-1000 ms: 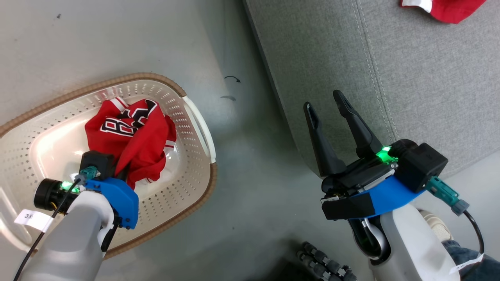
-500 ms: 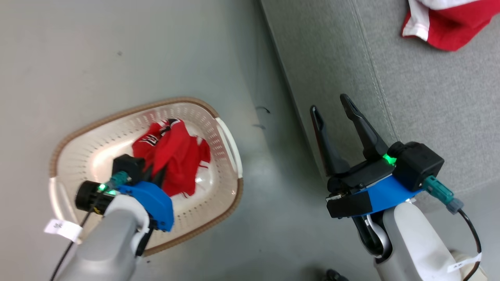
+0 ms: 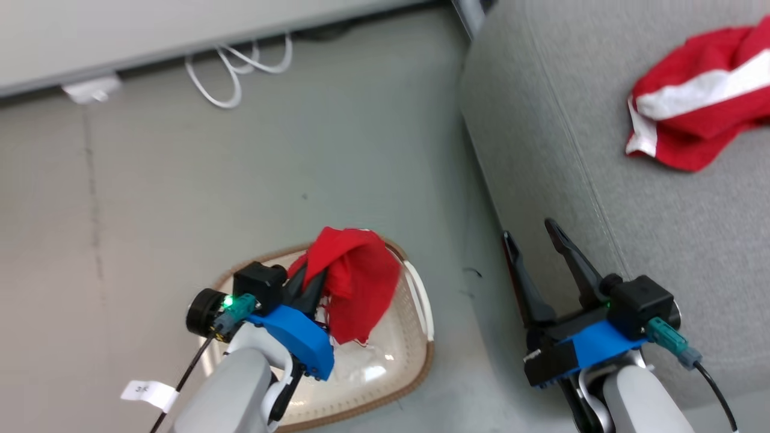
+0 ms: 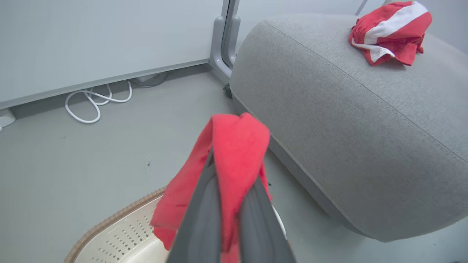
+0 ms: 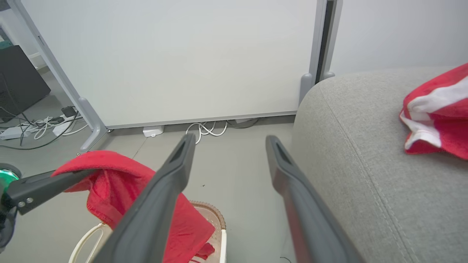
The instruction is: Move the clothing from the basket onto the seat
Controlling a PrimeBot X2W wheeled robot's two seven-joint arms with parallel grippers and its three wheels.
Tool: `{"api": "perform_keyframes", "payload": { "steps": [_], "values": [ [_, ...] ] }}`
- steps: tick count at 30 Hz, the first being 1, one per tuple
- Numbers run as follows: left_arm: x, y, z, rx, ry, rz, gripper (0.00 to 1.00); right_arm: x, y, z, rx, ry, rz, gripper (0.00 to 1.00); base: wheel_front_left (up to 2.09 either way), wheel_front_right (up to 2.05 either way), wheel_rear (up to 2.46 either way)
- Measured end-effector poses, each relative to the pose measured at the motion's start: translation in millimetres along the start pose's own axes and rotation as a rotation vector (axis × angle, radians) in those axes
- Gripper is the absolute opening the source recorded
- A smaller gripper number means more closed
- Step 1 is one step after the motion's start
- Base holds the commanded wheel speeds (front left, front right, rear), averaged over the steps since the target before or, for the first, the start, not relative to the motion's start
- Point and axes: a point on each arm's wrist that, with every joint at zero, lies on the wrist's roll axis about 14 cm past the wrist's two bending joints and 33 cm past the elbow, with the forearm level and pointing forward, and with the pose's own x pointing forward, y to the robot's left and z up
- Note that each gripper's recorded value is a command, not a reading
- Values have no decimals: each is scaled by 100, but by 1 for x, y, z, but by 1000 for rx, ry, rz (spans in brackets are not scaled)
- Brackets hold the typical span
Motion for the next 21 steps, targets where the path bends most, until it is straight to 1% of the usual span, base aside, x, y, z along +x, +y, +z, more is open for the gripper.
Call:
{"api": "perform_keyframes", "payload": {
  "steps": [1,6,9,11,13,14,19,20,21],
  "values": [
    [0,0,0,0,0,0,0,0,0,0,0,0,0,100,0,0,0],
    [-21,-8,41,69,-106,13,0,-8,16,13,2,-24,38,100,0,0,0],
    [-31,-20,60,109,-153,-3,0,-12,25,22,4,-42,59,100,0,0,0],
    [-39,-29,81,142,-202,-14,0,-17,33,28,2,-54,79,100,0,0,0],
    [-42,-31,88,152,-218,-17,0,-19,36,30,0,-56,87,100,0,0,0],
    [-47,-36,101,175,-245,-22,0,-22,43,34,-1,-63,106,100,0,0,0],
    [-57,-51,134,221,-310,-46,0,-29,58,43,-5,-80,147,100,0,0,0],
    [-57,-51,134,221,-310,-46,0,-29,58,43,-5,-80,147,100,0,0,0],
    [-60,-59,143,235,-324,-63,0,-31,63,46,-6,-86,160,100,0,0,0]
  ]
}}
